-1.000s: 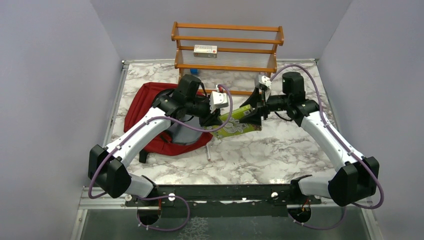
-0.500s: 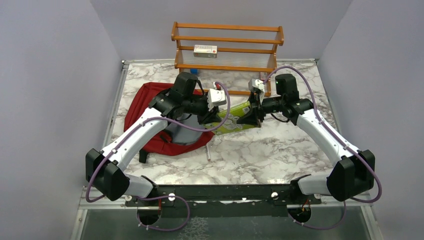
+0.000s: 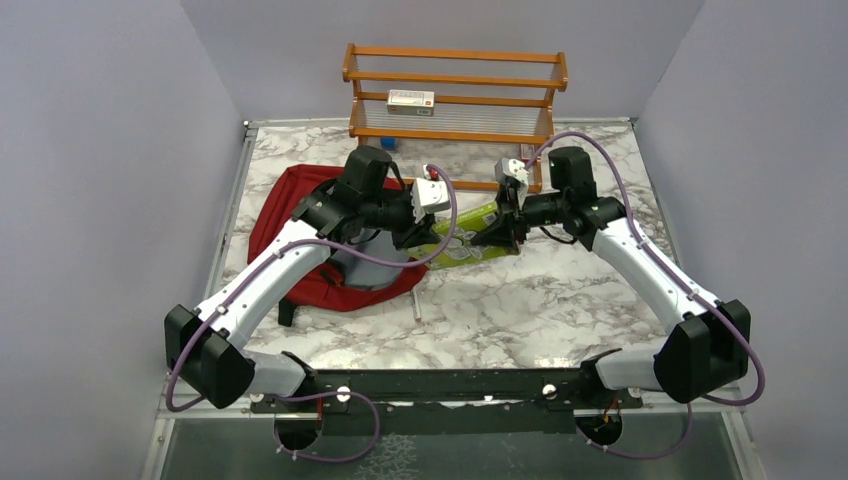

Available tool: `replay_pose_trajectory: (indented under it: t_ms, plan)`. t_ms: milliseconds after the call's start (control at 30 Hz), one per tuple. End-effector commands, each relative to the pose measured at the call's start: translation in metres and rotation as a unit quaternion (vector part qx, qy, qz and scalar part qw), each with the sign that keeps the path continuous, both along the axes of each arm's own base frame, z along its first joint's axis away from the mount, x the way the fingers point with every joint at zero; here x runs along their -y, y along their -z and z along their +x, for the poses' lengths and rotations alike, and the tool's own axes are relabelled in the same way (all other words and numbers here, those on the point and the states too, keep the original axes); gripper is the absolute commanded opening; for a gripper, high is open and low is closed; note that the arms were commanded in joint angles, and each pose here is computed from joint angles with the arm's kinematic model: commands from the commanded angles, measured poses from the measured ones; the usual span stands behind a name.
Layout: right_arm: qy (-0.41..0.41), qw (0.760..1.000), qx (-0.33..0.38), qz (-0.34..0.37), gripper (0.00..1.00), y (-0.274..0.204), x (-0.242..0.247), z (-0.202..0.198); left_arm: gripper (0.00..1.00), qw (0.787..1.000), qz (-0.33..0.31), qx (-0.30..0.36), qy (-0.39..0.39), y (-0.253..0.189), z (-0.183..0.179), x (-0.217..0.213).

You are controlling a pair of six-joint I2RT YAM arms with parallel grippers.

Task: Pack the student bag
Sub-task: Pick up the book from the center of the board.

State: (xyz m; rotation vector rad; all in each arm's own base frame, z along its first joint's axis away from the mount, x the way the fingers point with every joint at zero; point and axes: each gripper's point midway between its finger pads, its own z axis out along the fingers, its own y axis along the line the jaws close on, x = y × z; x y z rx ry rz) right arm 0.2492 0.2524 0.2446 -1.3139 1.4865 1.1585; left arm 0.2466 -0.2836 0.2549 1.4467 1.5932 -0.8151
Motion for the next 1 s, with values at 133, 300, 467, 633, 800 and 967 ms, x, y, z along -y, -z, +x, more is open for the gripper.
replay_pose_trajectory:
  t_ms: [133,300,467,633,800,967]
  plan:
    - [0.022,0.999,-0.015,0.034,0.0,-0.03,-0.004,-0.003,0.52,0.988,-0.04,0.098,-0.114,-0.042,0.041,-0.014]
    - [0.121,0.991,-0.033,0.056,0.0,-0.042,-0.001,0.02,0.65,0.965,-0.039,0.12,-0.23,-0.043,0.069,-0.037]
    - [0.265,0.957,-0.085,0.079,0.01,-0.052,0.012,0.056,0.76,0.934,-0.048,0.128,-0.329,-0.038,0.087,-0.064]
    - [0.369,0.916,-0.121,0.103,0.01,-0.054,0.03,0.074,0.77,0.885,0.025,0.113,-0.451,-0.003,0.117,-0.102]
    - [0.408,0.898,-0.126,0.107,0.0,-0.053,0.041,0.079,0.77,0.832,0.138,0.098,-0.529,0.054,0.132,-0.141]
    - [0.415,0.896,-0.13,0.088,0.01,-0.047,0.043,0.079,0.77,0.797,0.222,0.081,-0.555,0.097,0.138,-0.161]
